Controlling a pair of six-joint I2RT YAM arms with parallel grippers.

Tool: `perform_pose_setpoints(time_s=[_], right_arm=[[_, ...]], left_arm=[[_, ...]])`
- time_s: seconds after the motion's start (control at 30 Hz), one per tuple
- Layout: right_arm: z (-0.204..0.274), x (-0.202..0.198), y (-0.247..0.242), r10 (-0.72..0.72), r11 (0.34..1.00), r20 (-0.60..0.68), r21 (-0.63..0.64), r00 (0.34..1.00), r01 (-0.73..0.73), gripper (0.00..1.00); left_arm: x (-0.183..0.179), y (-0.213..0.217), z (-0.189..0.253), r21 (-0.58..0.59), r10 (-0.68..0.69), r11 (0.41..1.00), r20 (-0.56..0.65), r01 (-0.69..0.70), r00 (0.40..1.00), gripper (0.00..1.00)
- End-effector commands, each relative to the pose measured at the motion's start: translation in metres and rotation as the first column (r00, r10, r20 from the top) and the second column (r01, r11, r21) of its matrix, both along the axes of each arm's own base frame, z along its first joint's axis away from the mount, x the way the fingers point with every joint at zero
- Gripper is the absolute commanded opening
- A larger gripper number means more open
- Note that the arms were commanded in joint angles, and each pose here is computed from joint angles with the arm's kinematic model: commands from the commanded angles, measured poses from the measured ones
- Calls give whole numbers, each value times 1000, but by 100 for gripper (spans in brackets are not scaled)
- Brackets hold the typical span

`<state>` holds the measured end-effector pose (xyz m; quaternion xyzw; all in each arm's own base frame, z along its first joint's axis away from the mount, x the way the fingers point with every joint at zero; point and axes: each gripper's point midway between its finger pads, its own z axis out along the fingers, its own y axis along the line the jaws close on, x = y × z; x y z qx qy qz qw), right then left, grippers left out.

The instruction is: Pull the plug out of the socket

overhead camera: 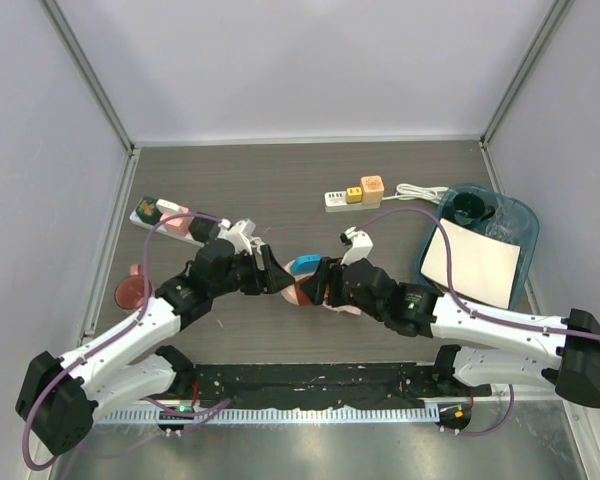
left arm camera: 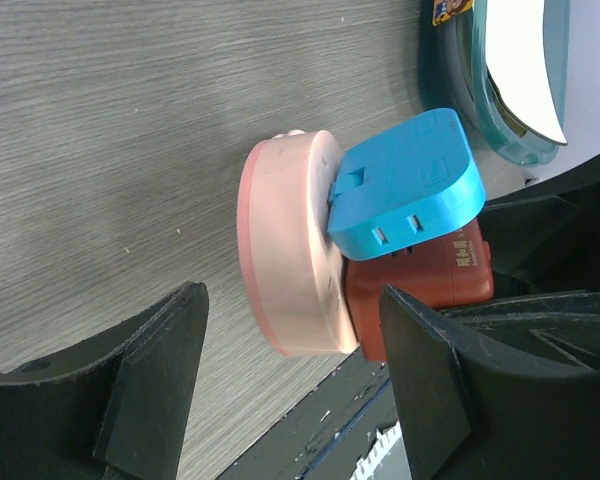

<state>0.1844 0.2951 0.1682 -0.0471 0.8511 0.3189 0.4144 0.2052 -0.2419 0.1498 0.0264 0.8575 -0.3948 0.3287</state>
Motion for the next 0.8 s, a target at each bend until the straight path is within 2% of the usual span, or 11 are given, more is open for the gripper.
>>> perform_pose_setpoints(time_s=[0.0,0.17,0.3,0.47,0.5,0.57,0.7,0.77], right_arm=[[51,4,21,7,977,72,210,997,-22,8],[46,2,19,8,973,69,229,998,-23,8],[45,1,20,17,973,68,229,998,-32,8],[42,1,22,23,972,63,231,998,-37,8],[39,0,23,26,973,58,226,998,-39,8],[39,0,25,31,975,58,218,998,-43,9],[41,3,29,33,975,60,217,998,-45,10],[42,2,32,43,976,59,213,997,-55,9]], left_arm=[[-2,-8,5,-30,-45,999,20,45,999,73],[-1,-10,2,-29,-47,998,8,47,999,69],[-1,-13,8,-52,-52,997,14,53,999,54],[-4,-14,4,-65,-56,996,-3,55,998,42],[-4,-14,3,-68,-56,996,-4,55,998,35],[-4,-16,4,-81,-56,995,-9,55,998,31],[-5,-21,9,-108,-70,992,-26,67,997,11],[-4,-26,14,-135,-78,988,-24,74,997,7]])
